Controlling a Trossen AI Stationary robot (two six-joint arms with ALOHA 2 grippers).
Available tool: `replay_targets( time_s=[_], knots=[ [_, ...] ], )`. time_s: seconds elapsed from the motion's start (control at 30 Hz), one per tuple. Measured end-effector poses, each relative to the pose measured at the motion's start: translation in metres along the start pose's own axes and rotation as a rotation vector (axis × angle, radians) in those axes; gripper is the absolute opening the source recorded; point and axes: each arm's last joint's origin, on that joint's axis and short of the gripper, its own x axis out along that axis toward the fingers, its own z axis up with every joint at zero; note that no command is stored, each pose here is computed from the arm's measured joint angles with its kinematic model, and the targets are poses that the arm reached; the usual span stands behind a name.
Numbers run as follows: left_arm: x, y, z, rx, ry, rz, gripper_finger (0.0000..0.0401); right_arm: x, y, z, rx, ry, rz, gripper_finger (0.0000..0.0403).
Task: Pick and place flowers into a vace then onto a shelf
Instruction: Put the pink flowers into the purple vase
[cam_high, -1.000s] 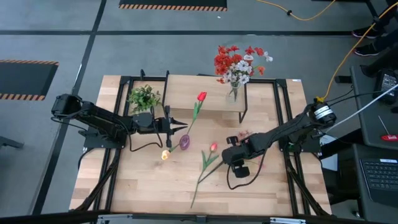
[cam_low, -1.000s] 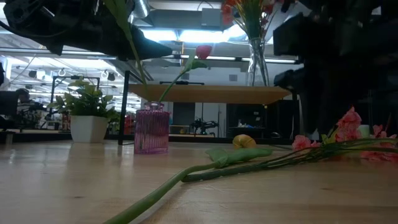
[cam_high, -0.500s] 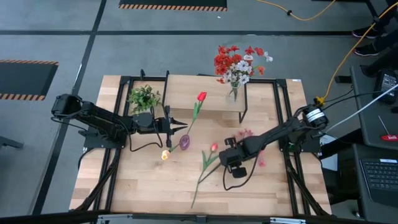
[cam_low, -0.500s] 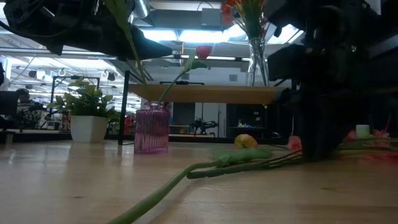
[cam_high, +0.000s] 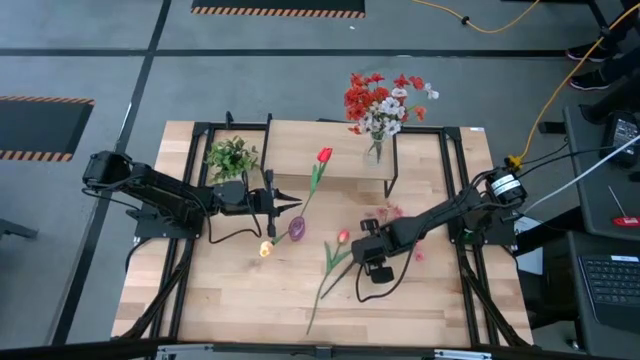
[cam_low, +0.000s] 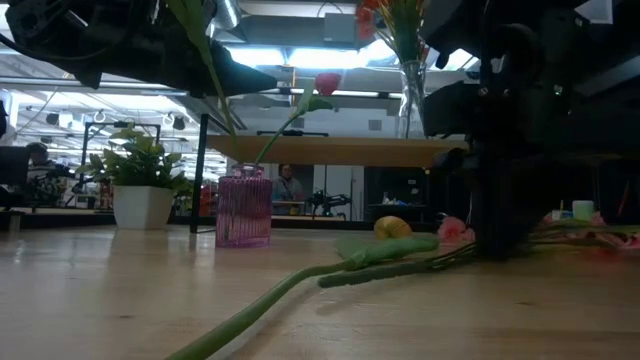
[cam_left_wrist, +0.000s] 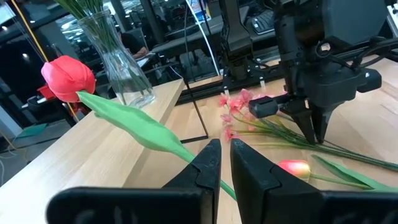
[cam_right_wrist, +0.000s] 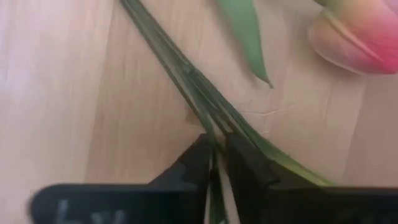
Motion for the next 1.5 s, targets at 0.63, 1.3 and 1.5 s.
replay_targets(
  time_s=[0.63, 1.3, 1.5],
  knots=[
    [0.001, 0.000, 0.002, -0.026, -0.006, 0.003, 0.0020, -0.052, -0.010, -0.025, 0.063, 0.095, -0.099, 0.0002],
    [0.028, 0.009, 0.058, -0.027, 0.265, -0.099, 0.0002, -0.112, -0.018, -0.007, 0.055, -0.108, -0.238, 0.0001],
    [0.029, 0.018, 0.094, -0.012, 0.363, -0.150, 0.0002, -0.116, -0.023, -0.001, 0.058, -0.130, -0.293, 0.0000]
  ],
)
